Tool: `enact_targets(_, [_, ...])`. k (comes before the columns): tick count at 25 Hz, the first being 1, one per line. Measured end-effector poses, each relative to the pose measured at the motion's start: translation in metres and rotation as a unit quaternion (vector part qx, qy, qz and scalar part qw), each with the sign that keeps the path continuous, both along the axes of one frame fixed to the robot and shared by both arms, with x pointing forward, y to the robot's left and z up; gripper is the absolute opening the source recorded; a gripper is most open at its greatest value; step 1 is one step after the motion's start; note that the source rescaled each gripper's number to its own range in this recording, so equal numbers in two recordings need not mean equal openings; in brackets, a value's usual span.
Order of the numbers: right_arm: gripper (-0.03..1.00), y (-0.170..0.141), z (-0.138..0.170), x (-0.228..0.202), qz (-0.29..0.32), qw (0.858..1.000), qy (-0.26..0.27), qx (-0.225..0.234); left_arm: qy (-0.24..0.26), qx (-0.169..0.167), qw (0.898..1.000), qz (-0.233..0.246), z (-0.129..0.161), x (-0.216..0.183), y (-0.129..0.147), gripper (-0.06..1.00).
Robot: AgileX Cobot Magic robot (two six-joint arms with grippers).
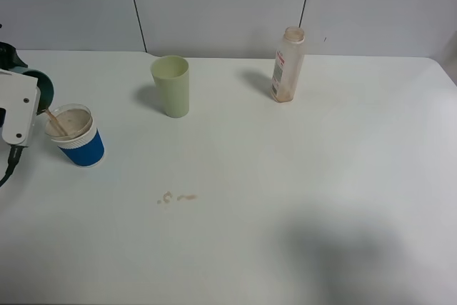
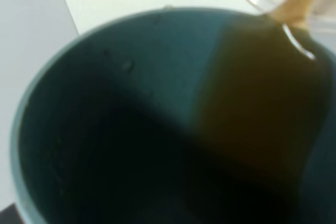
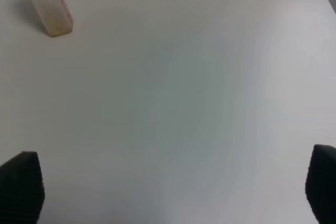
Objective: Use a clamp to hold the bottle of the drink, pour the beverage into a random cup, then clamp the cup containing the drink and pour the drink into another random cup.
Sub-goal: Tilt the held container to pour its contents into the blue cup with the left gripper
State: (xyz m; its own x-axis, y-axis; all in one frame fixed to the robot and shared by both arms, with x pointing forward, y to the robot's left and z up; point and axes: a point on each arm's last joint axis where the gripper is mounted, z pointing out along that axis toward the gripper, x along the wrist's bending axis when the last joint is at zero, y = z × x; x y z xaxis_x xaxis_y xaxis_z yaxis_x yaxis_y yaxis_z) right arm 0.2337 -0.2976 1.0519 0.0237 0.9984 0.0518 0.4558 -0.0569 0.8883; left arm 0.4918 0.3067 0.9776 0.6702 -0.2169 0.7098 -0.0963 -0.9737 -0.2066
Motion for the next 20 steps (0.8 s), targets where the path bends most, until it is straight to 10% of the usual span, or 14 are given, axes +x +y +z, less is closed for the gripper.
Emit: enact_targets(20, [1.00,0.0000,0.0000,0.0000,0.000,1.000,0.000,0.000,0.001,0.020,1.000,-0.017,0.0001,0.0001,0.0001,0.01])
